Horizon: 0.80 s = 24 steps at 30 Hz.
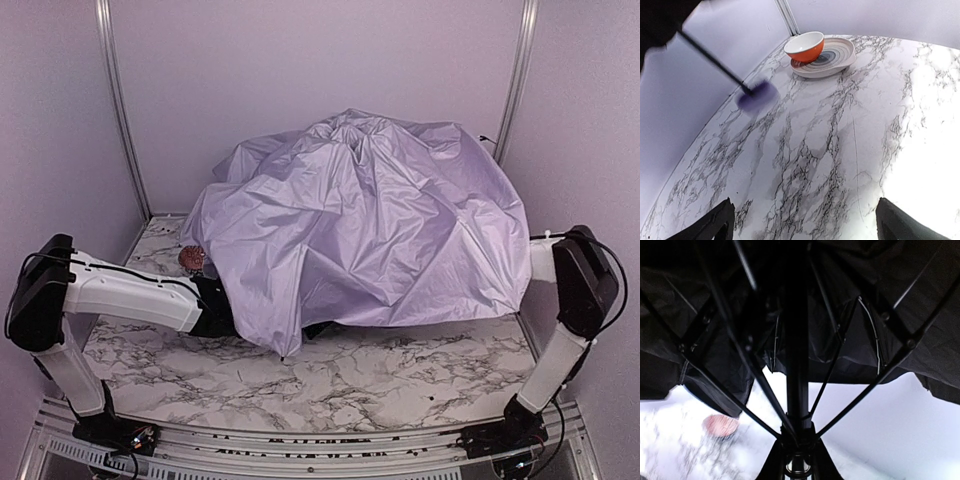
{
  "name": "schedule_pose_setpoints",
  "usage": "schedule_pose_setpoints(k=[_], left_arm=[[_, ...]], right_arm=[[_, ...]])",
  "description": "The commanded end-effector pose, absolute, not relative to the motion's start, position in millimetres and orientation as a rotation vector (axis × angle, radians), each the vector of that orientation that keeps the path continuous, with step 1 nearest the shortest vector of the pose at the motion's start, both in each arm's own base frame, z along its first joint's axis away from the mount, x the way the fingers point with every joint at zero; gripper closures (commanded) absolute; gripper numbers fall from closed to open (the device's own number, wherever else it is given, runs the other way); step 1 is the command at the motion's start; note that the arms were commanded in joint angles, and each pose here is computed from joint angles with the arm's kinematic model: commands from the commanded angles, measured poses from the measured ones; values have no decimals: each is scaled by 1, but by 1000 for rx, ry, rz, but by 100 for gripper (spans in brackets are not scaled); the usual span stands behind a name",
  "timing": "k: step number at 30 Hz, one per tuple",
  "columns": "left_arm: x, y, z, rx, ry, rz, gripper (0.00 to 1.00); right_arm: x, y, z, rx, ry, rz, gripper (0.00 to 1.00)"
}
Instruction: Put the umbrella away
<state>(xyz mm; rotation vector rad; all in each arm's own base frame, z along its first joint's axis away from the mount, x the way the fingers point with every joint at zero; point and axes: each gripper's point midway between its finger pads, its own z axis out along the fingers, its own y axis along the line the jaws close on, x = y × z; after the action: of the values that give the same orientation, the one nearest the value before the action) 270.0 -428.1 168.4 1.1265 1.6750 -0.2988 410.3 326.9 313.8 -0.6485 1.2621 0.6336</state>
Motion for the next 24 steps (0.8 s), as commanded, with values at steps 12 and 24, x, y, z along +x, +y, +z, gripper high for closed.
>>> schedule_pose_setpoints(k=[12,24], left_arm=[[229,-402,116,1265,1765,-354,1],[227,-352,114,1135,1873,-412,1]], right_arm=[[458,187,468,-540,1310,315,100],[453,95,489,-451,1409,-270,100]])
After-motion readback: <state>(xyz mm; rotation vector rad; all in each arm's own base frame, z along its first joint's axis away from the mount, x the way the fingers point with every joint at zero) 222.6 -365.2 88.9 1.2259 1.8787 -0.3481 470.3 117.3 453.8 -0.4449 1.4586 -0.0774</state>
